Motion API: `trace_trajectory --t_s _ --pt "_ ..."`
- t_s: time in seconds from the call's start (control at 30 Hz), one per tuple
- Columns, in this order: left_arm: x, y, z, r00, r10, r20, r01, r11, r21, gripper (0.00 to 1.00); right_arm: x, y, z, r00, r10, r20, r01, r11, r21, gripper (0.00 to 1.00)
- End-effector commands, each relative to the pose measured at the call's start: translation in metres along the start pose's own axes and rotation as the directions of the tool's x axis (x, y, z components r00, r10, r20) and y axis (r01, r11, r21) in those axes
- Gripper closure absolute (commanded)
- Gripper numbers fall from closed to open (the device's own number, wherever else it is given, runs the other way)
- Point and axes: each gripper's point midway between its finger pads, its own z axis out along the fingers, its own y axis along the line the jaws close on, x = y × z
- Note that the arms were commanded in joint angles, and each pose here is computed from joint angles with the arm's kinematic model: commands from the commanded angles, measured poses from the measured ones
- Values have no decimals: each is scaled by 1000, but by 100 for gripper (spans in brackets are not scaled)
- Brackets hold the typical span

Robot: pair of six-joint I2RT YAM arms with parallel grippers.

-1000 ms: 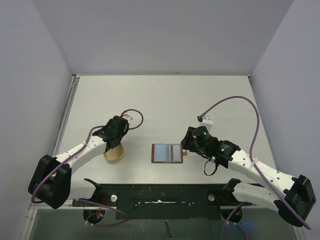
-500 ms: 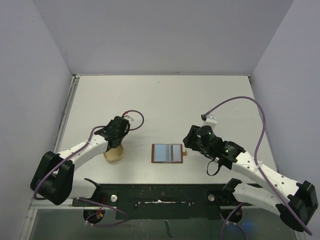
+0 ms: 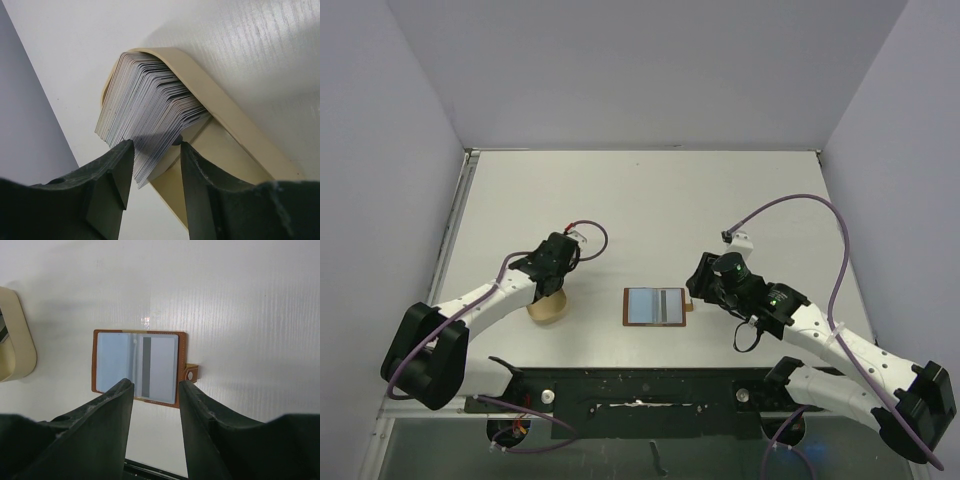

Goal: Put the credit cards into the card holder
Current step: Pick up the credit card from the storage box.

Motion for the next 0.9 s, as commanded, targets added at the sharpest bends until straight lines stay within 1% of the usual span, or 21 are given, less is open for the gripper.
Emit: trace_trajectory --t_s 0.0,0.33,0.7,0.87 --pt "-26 19 -8 998 -28 61 33 997 -67 60 -11 8 -4 999 9 34 -8 999 -37 58" --pt "-27 19 -12 998 -15 55 19 997 -78 61 -6 5 -1 1000 8 23 -7 999 -34 58" --pt "-31 16 -13 999 -3 52 7 998 -68 73 -9 7 -1 1000 3 24 -2 999 -38 58" --pt "-34 10 -18 999 -10 51 12 999 -44 76 -15 13 -5 1000 2 29 0 998 -55 58"
